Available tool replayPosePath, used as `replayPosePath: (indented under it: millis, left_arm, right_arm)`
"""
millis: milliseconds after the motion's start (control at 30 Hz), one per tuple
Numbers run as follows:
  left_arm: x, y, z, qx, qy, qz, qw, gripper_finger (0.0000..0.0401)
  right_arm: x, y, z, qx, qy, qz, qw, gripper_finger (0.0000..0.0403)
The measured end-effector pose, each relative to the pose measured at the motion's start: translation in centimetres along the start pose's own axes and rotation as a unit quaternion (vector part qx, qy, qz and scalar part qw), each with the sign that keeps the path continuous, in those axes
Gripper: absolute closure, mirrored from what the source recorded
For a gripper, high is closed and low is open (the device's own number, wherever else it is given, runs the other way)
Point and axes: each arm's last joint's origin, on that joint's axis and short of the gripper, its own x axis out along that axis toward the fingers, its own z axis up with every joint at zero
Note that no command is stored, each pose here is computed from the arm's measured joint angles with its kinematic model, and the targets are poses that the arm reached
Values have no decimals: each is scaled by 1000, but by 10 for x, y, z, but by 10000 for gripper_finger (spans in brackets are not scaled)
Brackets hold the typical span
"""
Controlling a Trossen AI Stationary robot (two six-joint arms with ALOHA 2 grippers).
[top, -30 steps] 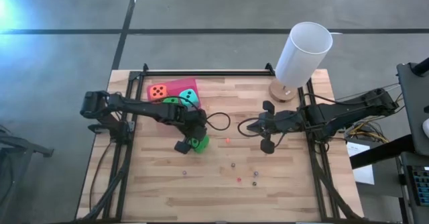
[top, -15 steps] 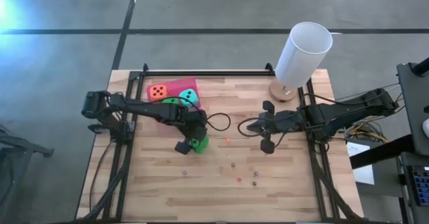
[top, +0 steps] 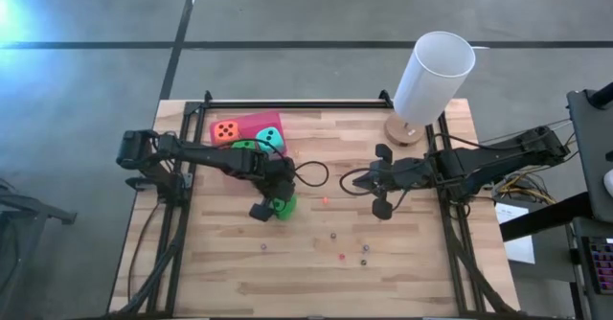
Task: Pick & Place Dice
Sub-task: Put the big green dice into the red bin
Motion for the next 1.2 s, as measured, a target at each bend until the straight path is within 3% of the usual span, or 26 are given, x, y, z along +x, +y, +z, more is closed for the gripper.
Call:
replayPosePath:
  millis: [267,567,1200]
  left_arm:
    - [0,0,0,2,0,-1,1000,9]
    - [0,0,0,3,-2,-6,1000,55]
    - [-23,9,10,-12,-15,-1,1000,51]
  right_arm:
    - [0,0,0,0,0,0,1000,376]
    - [0,0,0,0,0,0,1000,376]
    - [0,0,0,0,0,0,1000,376]
